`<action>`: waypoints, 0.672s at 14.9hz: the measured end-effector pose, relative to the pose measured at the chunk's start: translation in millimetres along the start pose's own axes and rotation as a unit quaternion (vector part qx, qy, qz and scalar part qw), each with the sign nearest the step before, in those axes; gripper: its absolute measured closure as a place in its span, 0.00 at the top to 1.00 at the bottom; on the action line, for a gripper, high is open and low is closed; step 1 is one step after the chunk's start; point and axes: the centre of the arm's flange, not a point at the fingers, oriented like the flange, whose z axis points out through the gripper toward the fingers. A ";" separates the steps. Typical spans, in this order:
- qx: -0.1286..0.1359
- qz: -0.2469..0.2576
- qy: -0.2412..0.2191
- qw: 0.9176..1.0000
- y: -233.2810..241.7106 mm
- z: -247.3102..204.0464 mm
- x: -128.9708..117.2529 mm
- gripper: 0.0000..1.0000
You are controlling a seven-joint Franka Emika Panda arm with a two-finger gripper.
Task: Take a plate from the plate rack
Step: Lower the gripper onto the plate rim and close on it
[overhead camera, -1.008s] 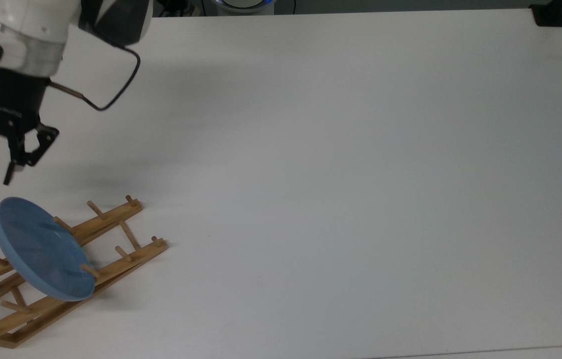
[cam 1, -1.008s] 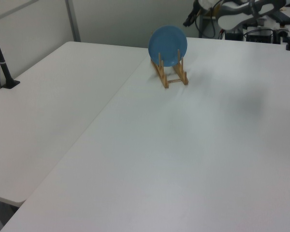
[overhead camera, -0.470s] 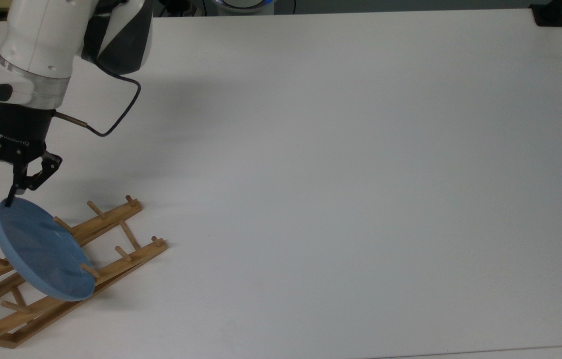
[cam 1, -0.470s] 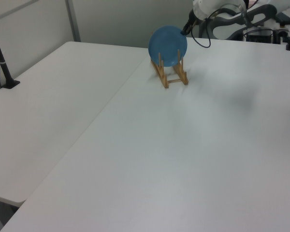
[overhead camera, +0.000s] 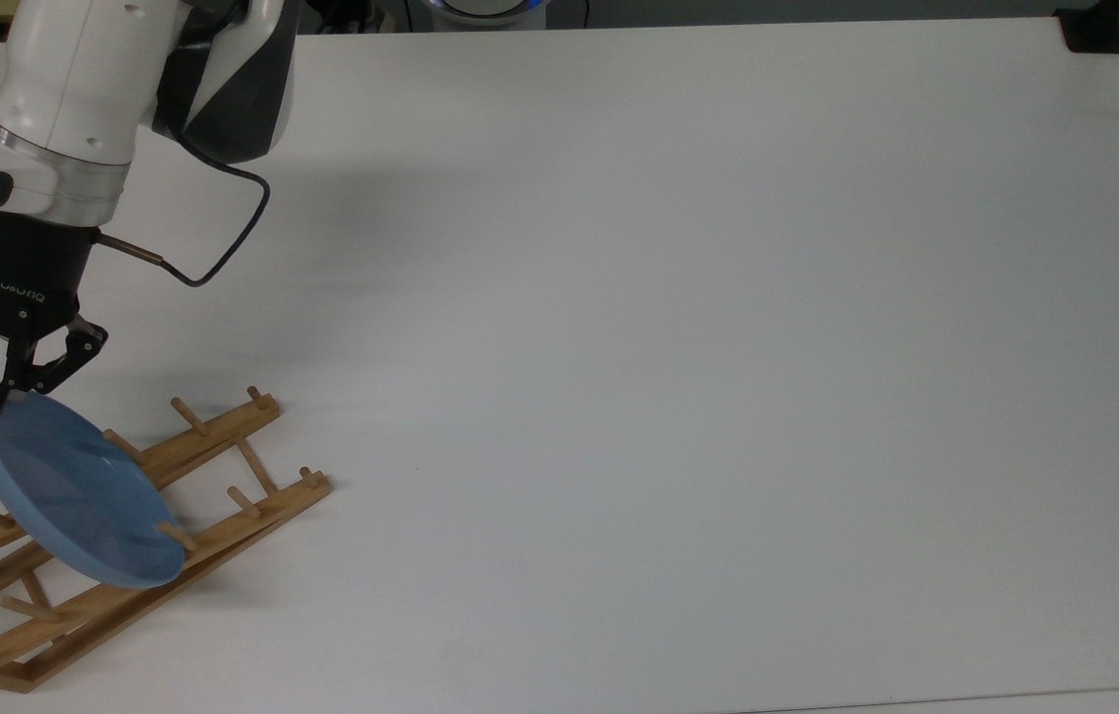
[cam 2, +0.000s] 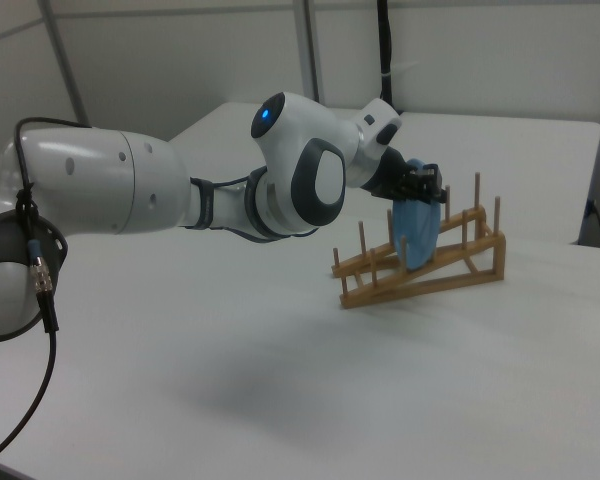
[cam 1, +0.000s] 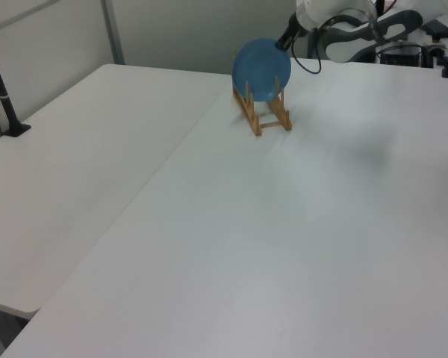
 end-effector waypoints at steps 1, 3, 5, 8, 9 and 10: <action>0.001 0.001 0.002 1.000 -1.1 -1.1 1.9 0.22; 0.001 0.001 0.005 1.000 -3.0 -2.8 4.9 0.23; 0.004 -0.001 0.008 1.000 -8.4 -5.3 8.7 0.20; 0.005 -0.001 0.009 1.000 -9.9 -6.0 9.7 0.10; 0.005 -0.001 0.009 1.000 -9.9 -6.1 9.8 0.10; 0.004 -0.001 0.009 1.000 -9.4 -6.1 9.7 0.07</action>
